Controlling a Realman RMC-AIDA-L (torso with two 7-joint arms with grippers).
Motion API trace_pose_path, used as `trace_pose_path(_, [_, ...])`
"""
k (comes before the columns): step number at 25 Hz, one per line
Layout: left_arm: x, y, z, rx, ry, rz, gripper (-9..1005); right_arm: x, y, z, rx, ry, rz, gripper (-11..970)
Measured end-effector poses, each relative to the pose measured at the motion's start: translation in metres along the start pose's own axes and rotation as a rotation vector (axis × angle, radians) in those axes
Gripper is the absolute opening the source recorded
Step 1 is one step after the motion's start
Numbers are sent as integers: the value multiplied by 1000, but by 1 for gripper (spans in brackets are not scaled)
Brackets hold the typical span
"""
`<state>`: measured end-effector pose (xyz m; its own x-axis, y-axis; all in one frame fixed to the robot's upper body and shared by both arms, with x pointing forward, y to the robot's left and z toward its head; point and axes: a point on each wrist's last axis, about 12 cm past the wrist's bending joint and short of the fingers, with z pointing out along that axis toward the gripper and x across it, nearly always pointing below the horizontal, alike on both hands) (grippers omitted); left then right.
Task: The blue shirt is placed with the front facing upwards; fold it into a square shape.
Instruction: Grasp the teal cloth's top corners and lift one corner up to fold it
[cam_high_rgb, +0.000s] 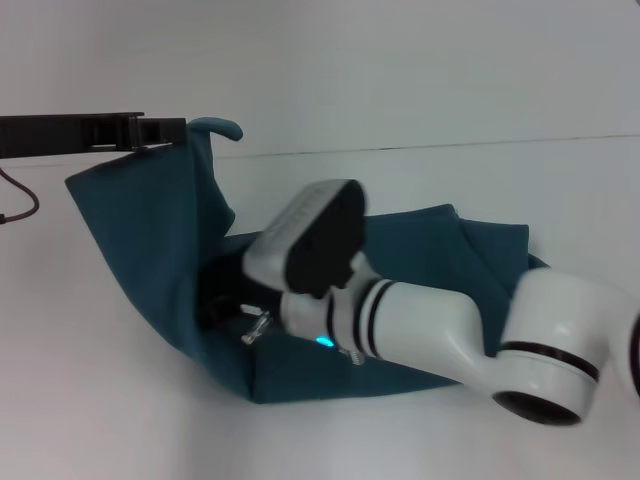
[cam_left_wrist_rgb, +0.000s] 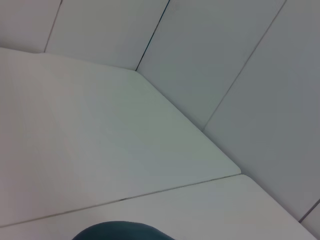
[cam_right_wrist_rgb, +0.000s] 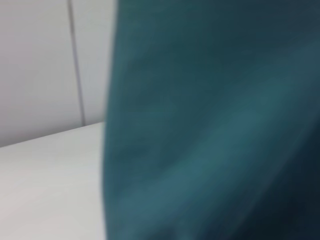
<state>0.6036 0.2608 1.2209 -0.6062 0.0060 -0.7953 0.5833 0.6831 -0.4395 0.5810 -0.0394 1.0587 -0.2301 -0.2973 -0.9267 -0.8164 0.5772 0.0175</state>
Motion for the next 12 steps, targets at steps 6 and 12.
trace_pose_path(6, [-2,-3,0,20,-15,1,2,31,-21,-34,121,-125,163,-2])
trace_pose_path(12, [-9,-9,-2,57,-53,15,1,57,-33,-60,228,-179,269,-1])
